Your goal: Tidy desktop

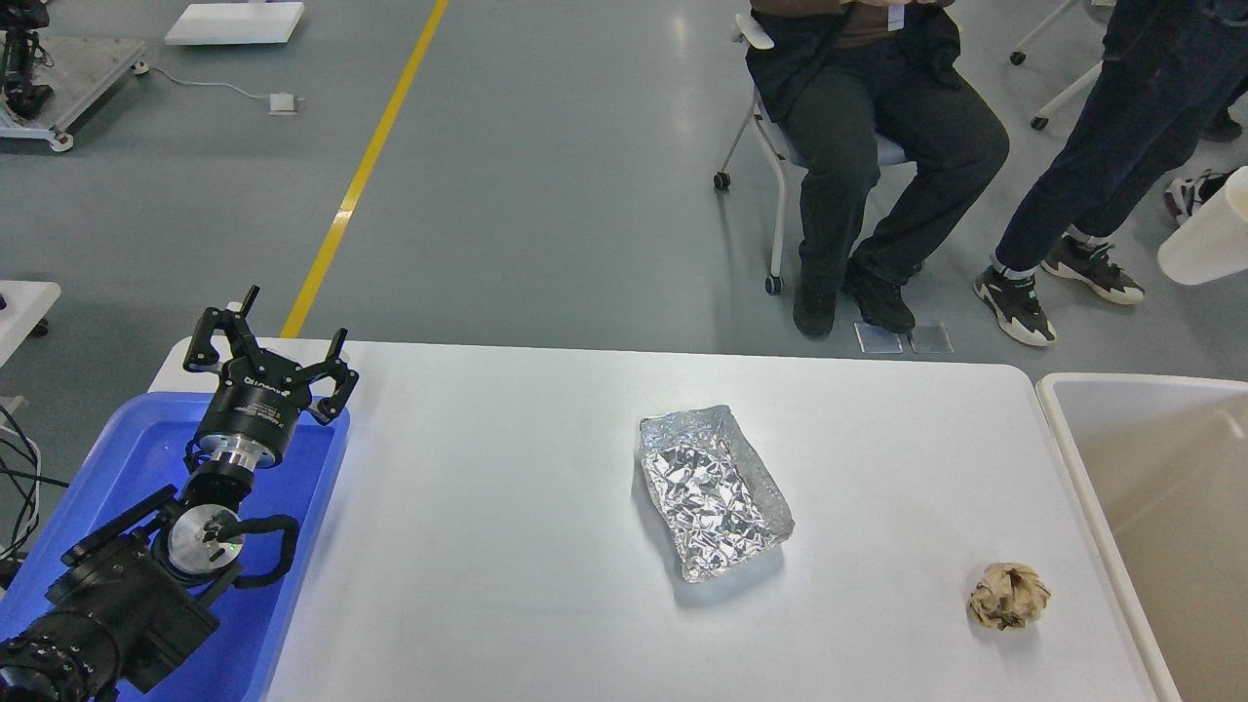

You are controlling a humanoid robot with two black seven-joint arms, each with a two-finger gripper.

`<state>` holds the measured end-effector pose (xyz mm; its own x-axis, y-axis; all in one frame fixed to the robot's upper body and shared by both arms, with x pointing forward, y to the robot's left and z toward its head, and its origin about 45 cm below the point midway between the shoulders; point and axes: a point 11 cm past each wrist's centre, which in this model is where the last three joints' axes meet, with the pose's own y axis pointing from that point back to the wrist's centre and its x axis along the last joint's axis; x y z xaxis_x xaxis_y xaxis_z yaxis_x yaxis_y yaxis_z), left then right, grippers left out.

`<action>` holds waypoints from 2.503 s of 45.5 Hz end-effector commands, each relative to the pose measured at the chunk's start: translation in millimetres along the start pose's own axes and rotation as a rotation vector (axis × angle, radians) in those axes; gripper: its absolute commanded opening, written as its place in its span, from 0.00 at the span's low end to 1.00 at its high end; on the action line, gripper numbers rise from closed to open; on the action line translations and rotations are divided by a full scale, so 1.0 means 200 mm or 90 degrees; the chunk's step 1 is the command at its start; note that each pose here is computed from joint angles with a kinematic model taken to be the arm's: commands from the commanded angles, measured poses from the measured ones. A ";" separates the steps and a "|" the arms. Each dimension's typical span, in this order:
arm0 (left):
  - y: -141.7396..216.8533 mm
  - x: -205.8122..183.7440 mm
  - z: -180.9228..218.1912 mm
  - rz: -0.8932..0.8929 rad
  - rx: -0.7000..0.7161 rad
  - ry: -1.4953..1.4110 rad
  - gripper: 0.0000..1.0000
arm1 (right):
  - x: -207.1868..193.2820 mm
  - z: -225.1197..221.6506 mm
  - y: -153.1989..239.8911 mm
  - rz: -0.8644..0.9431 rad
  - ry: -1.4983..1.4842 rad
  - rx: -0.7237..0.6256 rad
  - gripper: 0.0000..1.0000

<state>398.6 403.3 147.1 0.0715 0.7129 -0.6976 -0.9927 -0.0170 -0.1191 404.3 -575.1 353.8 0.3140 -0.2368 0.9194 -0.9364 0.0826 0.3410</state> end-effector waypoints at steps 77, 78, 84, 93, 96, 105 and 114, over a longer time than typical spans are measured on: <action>0.00 0.00 0.00 0.002 0.000 -0.001 1.00 | -1.26 0.49 0.15 0.007 -0.413 -0.249 1.00; 0.00 0.00 0.00 0.002 0.000 -0.001 1.00 | -1.26 0.49 0.15 0.007 -0.413 -0.249 1.00; 0.00 0.00 0.00 0.002 0.000 -0.001 1.00 | -1.23 0.49 0.14 0.013 -0.413 -0.244 1.00; 0.00 0.00 0.00 0.002 0.000 -0.001 1.00 | -1.20 0.48 0.13 0.024 -0.420 -0.238 1.00; 0.00 0.00 0.00 0.001 0.000 0.000 1.00 | -1.15 0.45 0.09 0.045 -0.437 -0.226 1.00; 0.00 0.00 0.00 0.002 0.000 -0.001 1.00 | -0.94 0.42 0.03 0.159 -0.570 -0.185 1.00; 0.00 0.00 0.00 0.001 0.000 0.000 1.00 | -0.71 0.33 -0.05 0.266 -0.780 -0.103 1.00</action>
<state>398.7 403.5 146.9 0.0688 0.7134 -0.6973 -0.9929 -0.0192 -0.1176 326.5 -610.4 165.6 -0.2415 -0.8232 0.5138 -0.8460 0.4380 0.3042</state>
